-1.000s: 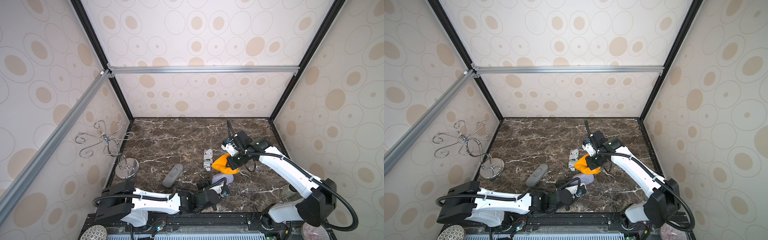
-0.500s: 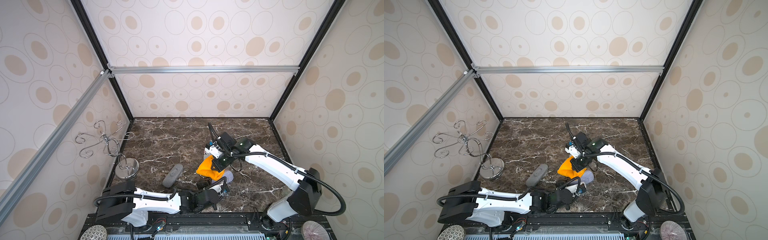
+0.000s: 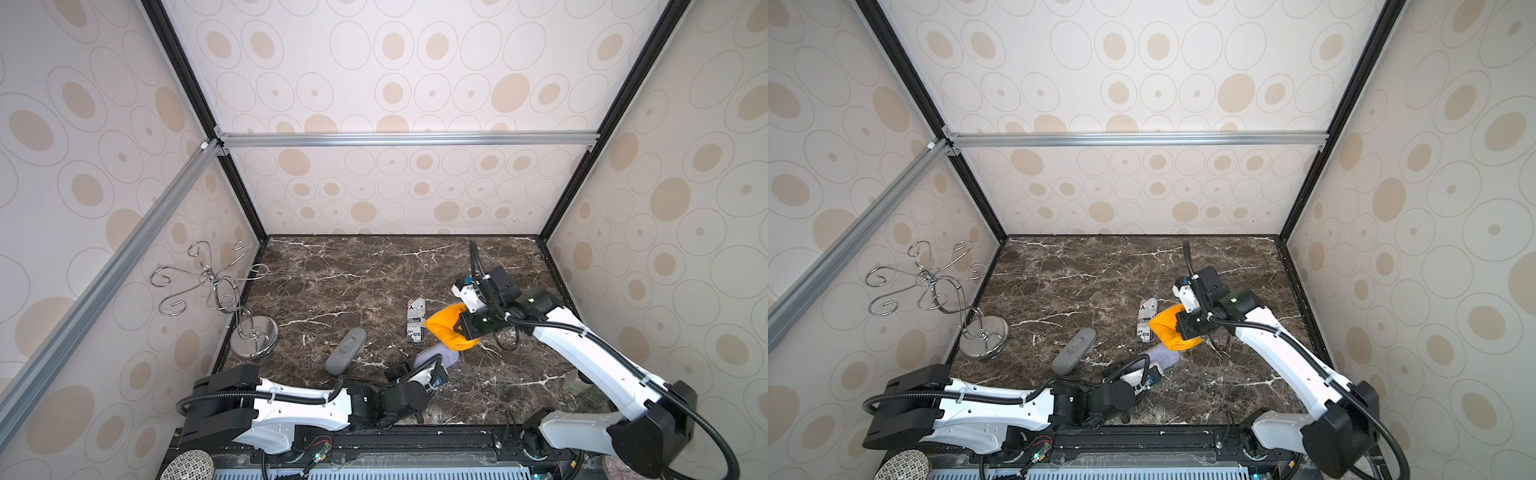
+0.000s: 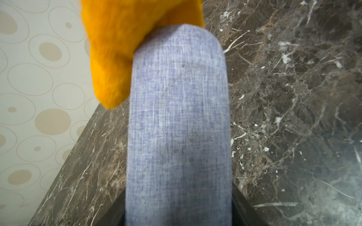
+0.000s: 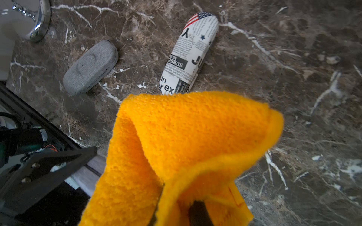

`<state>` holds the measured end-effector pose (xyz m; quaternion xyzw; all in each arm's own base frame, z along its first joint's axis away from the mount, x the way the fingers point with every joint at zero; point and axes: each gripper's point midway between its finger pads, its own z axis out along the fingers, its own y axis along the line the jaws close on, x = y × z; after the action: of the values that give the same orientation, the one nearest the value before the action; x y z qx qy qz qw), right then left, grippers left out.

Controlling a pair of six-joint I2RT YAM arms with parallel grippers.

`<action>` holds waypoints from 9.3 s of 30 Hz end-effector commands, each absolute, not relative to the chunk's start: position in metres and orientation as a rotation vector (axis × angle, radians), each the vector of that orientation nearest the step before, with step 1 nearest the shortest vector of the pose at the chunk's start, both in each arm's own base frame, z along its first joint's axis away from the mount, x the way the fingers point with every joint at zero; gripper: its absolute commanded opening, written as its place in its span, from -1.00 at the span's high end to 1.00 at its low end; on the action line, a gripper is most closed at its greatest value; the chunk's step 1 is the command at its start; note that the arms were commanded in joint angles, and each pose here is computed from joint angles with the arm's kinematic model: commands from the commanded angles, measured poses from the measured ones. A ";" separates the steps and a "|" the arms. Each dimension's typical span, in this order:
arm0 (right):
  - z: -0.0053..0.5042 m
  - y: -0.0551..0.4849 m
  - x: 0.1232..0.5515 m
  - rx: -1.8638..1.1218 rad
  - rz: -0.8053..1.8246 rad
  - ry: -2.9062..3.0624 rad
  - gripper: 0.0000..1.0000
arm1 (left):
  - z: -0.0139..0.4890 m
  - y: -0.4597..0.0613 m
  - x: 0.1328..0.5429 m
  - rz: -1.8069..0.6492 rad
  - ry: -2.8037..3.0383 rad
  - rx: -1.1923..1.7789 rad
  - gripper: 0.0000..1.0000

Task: Wipe the eyeglass case
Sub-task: Wipe the dirt from the eyeglass case, then place the eyeglass case at the center of the board, then pick up the eyeglass case from the center of the board, then wipe the dirt from the eyeglass case.

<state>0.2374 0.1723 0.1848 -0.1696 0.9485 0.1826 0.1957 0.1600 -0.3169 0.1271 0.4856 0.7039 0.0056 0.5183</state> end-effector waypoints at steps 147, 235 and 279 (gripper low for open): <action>0.163 0.159 0.192 -0.367 0.718 2.511 1.00 | 0.043 -0.215 0.195 -0.575 2.446 0.438 -0.92; 0.129 0.260 0.207 -0.855 0.247 2.454 1.00 | 0.113 -0.335 0.165 -0.825 1.954 0.913 0.03; 0.165 0.292 0.158 -0.923 0.566 2.243 1.00 | 0.172 -0.301 0.184 -1.545 1.957 0.684 0.01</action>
<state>0.1755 0.2829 0.1773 -0.3266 0.8564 0.1919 0.3508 0.1690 -0.2896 0.1175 0.2366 0.7911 -0.5221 0.2136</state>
